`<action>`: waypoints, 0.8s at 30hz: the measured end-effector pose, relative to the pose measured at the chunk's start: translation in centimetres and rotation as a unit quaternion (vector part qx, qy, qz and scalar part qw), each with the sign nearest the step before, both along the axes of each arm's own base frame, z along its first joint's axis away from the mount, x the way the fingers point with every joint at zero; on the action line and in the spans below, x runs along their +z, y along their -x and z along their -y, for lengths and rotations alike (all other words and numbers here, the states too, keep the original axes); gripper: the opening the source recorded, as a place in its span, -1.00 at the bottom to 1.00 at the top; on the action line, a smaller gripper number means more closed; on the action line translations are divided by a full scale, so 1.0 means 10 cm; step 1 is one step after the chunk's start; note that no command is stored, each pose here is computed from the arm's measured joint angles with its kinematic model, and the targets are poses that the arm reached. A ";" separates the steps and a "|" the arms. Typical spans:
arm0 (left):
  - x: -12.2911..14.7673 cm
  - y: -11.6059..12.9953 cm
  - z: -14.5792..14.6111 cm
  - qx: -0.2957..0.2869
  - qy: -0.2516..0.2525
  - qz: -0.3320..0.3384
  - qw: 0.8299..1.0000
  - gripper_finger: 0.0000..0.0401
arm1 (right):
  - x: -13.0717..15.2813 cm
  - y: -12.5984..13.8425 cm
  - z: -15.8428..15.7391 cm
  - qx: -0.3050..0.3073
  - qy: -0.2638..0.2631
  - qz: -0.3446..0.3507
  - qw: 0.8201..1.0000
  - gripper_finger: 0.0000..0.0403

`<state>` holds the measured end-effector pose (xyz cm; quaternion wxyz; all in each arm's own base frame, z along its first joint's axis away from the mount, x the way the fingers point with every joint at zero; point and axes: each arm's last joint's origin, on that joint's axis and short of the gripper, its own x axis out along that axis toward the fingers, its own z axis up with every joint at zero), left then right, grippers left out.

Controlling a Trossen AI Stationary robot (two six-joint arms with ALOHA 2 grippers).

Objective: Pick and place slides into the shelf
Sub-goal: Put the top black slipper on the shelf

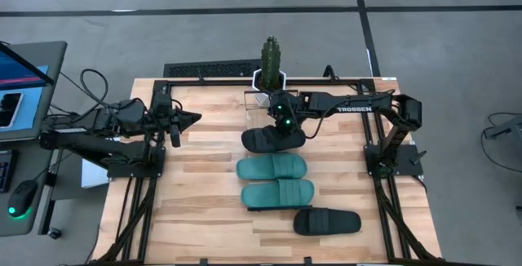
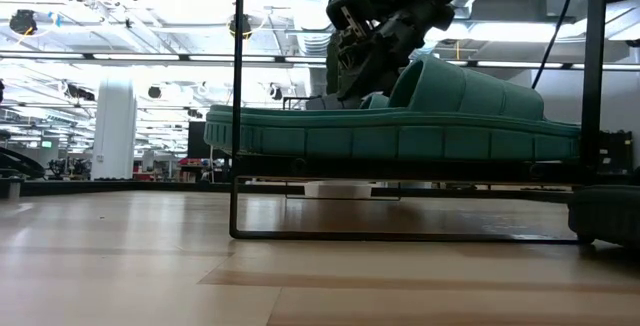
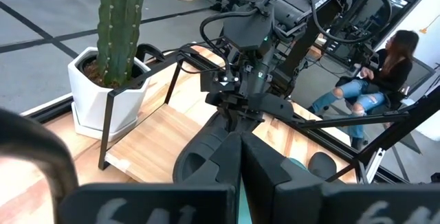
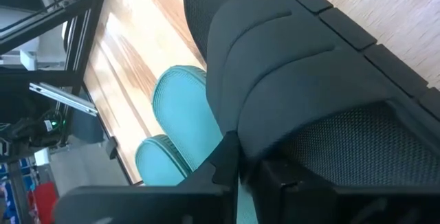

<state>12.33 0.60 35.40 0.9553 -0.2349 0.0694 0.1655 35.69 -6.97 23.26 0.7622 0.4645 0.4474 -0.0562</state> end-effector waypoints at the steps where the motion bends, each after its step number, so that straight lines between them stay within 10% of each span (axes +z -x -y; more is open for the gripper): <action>1: 0.00 0.00 0.00 0.000 0.000 0.000 1.000 -1.00 | 0.00 0.00 0.00 0.000 0.000 -0.001 1.000 -0.89; 24: 0.00 0.00 0.00 0.001 0.004 0.001 1.000 -1.00 | 0.00 0.00 0.01 0.006 0.010 0.002 1.000 -0.74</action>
